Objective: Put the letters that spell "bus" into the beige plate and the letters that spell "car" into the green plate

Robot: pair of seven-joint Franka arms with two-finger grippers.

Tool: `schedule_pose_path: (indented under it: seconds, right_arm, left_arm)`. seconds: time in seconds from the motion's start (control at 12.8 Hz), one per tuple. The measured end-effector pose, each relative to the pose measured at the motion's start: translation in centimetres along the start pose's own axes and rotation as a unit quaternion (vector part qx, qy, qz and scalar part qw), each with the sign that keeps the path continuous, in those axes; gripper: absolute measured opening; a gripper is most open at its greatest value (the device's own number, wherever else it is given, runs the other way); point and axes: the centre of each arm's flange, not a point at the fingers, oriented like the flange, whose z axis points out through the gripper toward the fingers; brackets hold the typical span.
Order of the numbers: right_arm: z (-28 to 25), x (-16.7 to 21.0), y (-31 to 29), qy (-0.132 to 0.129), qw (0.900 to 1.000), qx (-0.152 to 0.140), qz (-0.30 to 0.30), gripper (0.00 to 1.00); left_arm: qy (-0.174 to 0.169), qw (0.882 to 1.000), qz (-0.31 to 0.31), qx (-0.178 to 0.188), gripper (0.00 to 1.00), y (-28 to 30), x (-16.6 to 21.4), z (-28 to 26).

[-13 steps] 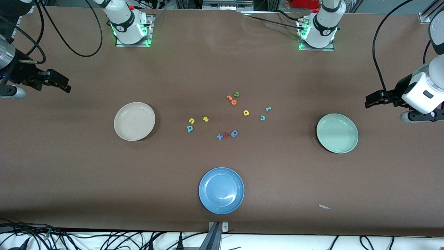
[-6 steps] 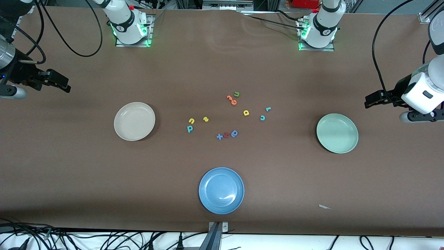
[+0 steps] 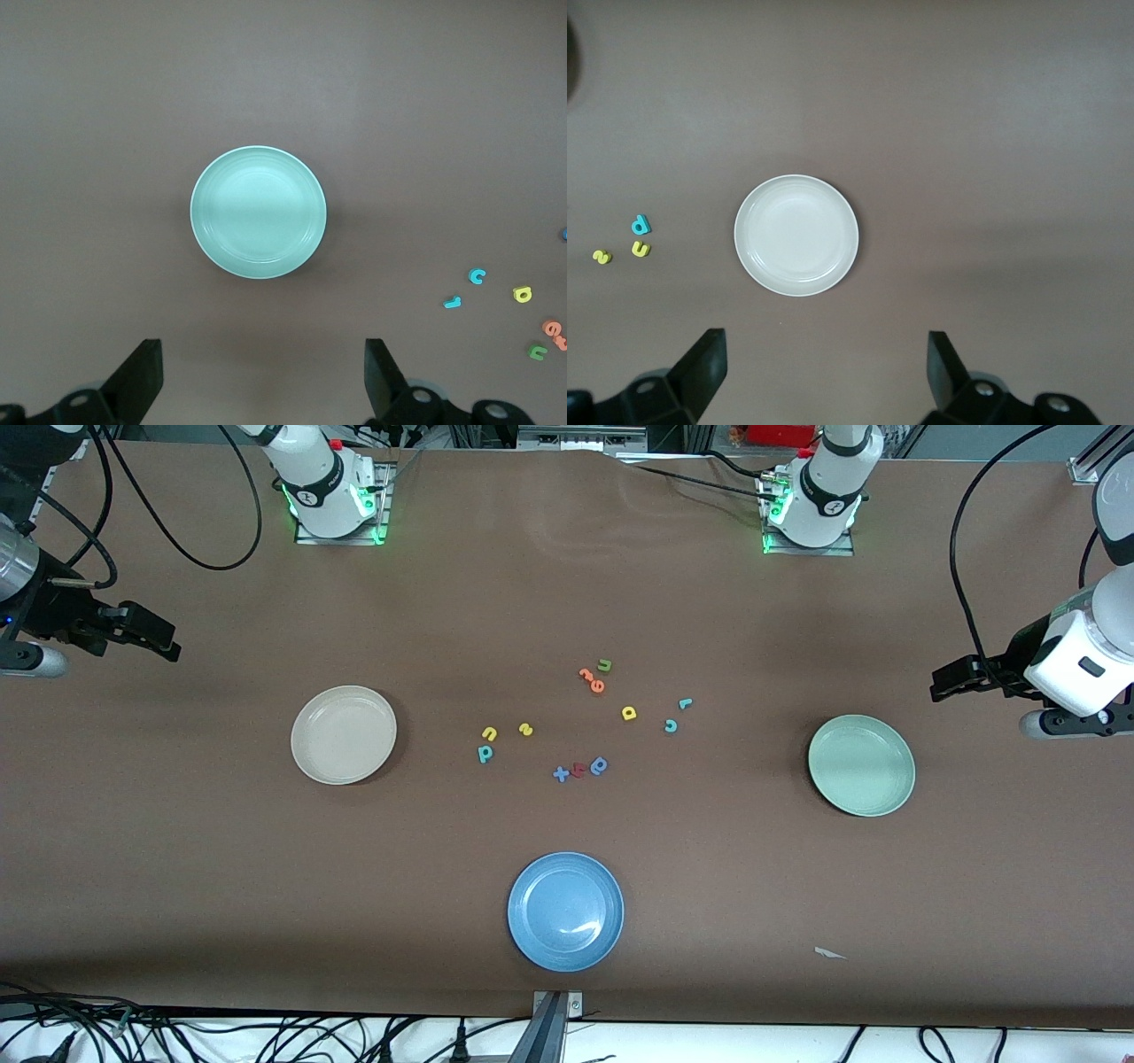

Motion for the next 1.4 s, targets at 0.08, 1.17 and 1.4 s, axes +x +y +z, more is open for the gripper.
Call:
schedule_pose_path:
  seconds: [0.08, 1.17, 1.4]
  right_arm:
    - [0.00, 0.00, 0.00, 0.000, 1.000, 0.000, 0.000, 1.00]
    - [0.03, 0.00, 0.00, -0.001, 1.000, 0.000, 0.000, 1.00]
    - [0.03, 0.00, 0.00, -0.001, 1.000, 0.000, 0.000, 1.00]
  left_arm:
    - [0.000, 1.000, 0.000, 0.000, 1.00, 0.01, 0.00, 0.01]
    - [-0.005, 1.000, 0.002, 0.000, 1.00, 0.22, 0.25, 0.58]
    - [-0.008, 1.000, 0.006, 0.000, 1.00, 0.79, 0.34, 0.88]
